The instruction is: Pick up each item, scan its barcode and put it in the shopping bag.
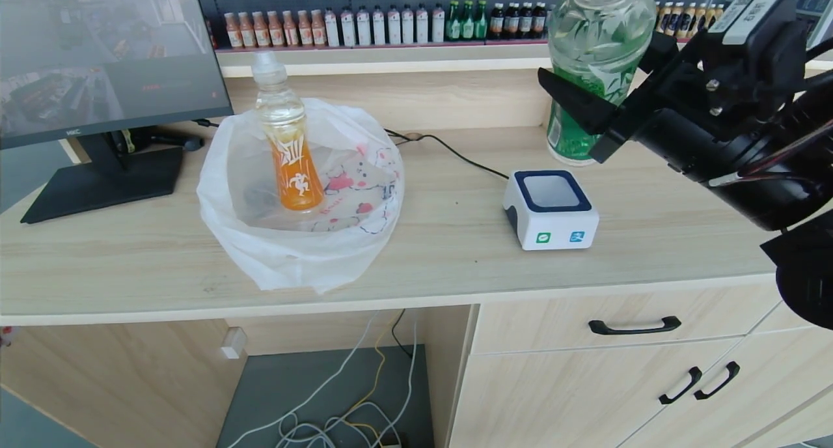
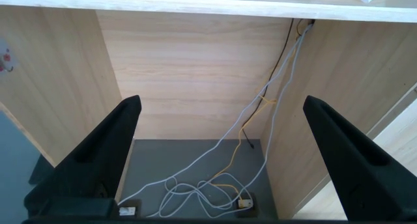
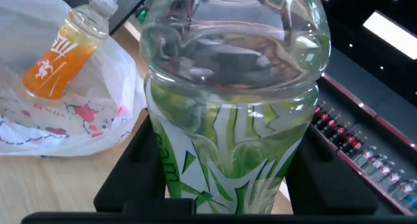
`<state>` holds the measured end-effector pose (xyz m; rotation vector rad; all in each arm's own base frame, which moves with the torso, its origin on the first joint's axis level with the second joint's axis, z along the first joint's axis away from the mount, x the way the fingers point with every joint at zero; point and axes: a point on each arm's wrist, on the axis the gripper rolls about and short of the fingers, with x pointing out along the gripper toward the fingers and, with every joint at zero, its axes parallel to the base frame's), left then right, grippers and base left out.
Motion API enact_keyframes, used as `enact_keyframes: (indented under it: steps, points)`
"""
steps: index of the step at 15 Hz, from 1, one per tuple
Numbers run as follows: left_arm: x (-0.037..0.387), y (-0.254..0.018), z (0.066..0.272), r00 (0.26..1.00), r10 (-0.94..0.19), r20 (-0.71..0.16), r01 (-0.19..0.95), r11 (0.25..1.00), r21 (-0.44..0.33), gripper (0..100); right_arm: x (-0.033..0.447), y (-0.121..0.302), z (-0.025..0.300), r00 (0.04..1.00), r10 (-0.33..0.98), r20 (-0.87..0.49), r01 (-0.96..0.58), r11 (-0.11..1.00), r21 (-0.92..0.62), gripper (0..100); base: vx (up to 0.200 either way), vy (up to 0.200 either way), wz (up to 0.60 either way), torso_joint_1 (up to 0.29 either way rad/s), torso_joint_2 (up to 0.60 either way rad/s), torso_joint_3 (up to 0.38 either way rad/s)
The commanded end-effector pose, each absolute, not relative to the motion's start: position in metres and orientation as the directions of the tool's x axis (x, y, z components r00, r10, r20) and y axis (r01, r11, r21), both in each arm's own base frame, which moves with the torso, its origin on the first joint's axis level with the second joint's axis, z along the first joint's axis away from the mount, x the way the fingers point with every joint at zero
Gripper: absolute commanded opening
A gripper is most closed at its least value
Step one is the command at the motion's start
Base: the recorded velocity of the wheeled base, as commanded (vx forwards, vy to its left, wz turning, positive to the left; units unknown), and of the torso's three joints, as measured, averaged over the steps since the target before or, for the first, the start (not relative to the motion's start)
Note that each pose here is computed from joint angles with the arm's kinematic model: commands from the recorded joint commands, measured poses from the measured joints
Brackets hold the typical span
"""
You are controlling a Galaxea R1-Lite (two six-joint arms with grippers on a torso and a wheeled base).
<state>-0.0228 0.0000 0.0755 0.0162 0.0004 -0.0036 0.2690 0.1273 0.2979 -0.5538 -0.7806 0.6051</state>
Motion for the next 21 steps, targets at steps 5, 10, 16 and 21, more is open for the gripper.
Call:
enact_keyframes:
  steps: [5, 10, 16, 21]
  points:
    - [-0.023, 0.0, 0.075, 1.0, -0.003, 0.0, 0.003, 1.0, 0.017, 100, 0.257, 0.126, 0.268, 0.737, 0.366, 0.568, -0.302, 0.93, -0.208, 0, 0.0, 0.0, 0.0, 0.0, 0.0, 0.0]
    - [-0.023, 0.0, 0.075, 1.0, -0.005, 0.0, 0.005, 1.0, 0.018, 100, 0.261, 0.126, 0.259, 0.782, 0.297, 0.548, -0.299, 0.95, -0.087, 0, 0.0, 0.0, 0.0, 0.0, 0.0, 0.0]
    - [-0.023, 0.0, 0.075, 1.0, -0.003, 0.0, 0.003, 1.0, 0.011, 100, 0.263, 0.133, 0.265, 0.798, 0.198, 0.57, -0.263, 0.964, 0.033, 0, 0.0, 0.0, 0.0, 0.0, 0.0, 0.0]
    - [-0.023, 0.0, 0.075, 1.0, -0.003, 0.0, 0.003, 1.0, 0.011, 100, 0.268, 0.136, 0.27, 0.786, 0.192, 0.588, -0.267, 0.963, 0.043, 0, 0.0, 0.12, 0.0, 0.003, 0.0, 0.001]
